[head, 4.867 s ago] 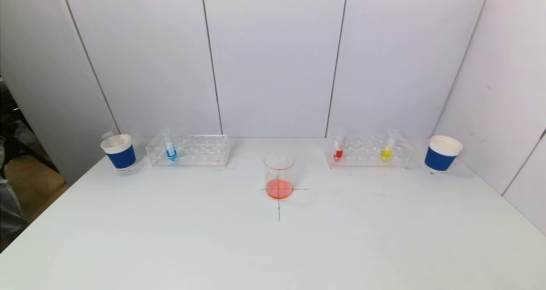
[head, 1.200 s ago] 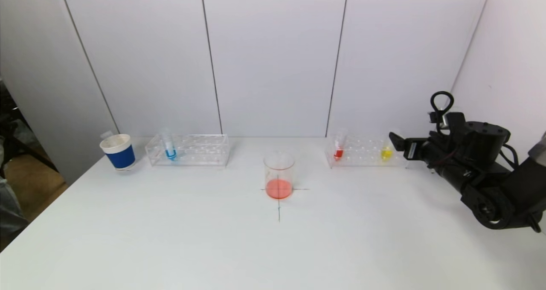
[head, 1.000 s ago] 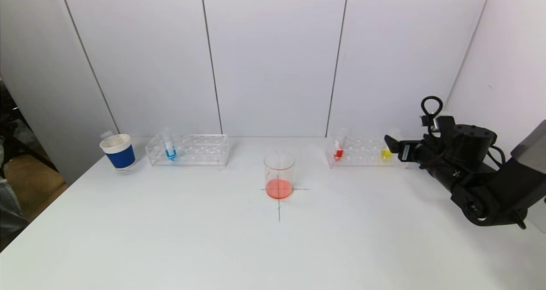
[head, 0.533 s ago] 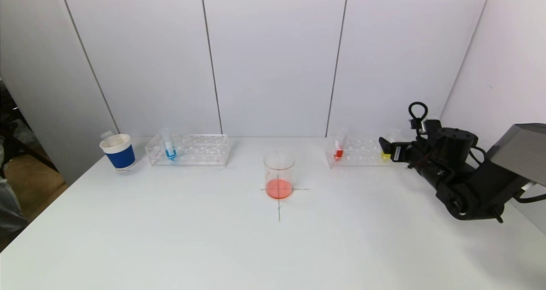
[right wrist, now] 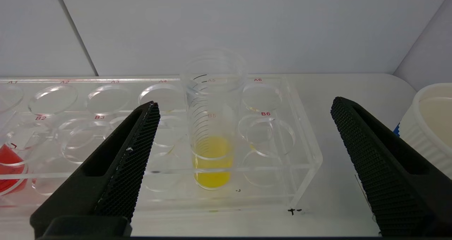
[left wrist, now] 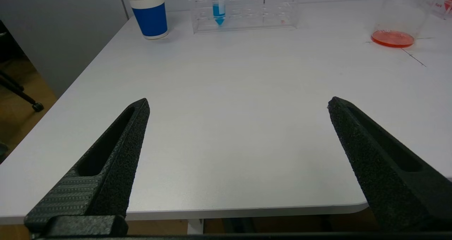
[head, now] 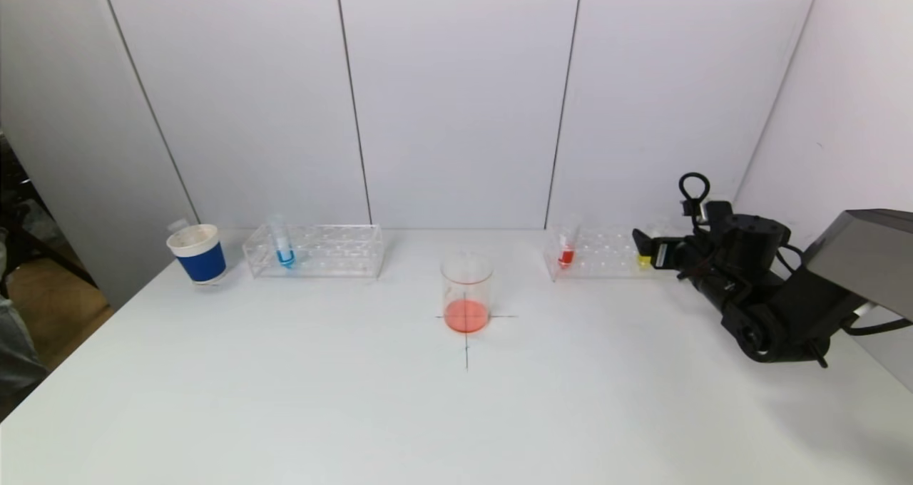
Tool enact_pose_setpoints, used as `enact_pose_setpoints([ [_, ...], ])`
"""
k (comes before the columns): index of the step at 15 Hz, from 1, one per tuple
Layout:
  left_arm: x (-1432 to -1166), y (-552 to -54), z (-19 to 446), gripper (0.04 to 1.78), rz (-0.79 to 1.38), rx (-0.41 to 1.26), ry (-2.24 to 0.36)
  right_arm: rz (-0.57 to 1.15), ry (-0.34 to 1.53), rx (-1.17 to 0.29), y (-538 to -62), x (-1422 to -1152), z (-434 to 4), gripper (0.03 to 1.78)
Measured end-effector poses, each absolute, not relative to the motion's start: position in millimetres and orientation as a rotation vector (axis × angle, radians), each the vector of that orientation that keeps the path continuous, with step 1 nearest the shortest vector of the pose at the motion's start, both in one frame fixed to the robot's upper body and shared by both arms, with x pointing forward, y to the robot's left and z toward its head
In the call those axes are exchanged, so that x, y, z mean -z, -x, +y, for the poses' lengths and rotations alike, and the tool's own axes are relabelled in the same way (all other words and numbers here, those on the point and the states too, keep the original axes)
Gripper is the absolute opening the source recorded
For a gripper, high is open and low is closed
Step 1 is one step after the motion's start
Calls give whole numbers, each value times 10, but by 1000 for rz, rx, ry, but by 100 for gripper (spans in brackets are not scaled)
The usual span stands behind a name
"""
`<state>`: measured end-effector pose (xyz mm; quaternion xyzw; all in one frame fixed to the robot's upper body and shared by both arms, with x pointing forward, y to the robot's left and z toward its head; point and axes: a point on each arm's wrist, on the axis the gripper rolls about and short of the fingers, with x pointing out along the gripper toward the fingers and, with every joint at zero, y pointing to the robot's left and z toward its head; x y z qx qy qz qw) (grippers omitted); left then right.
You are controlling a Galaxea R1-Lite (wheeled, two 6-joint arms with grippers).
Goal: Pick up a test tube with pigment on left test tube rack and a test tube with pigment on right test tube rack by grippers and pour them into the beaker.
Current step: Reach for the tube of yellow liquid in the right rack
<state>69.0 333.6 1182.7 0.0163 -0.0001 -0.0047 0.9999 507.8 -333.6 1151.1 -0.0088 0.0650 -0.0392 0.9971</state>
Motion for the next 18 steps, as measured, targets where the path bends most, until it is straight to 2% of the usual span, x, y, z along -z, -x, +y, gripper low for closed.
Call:
enact_pose_setpoints([
  [18, -11827, -690, 3336, 176, 0, 10, -32, 111, 22, 64, -5168, -11504, -3273, 176],
])
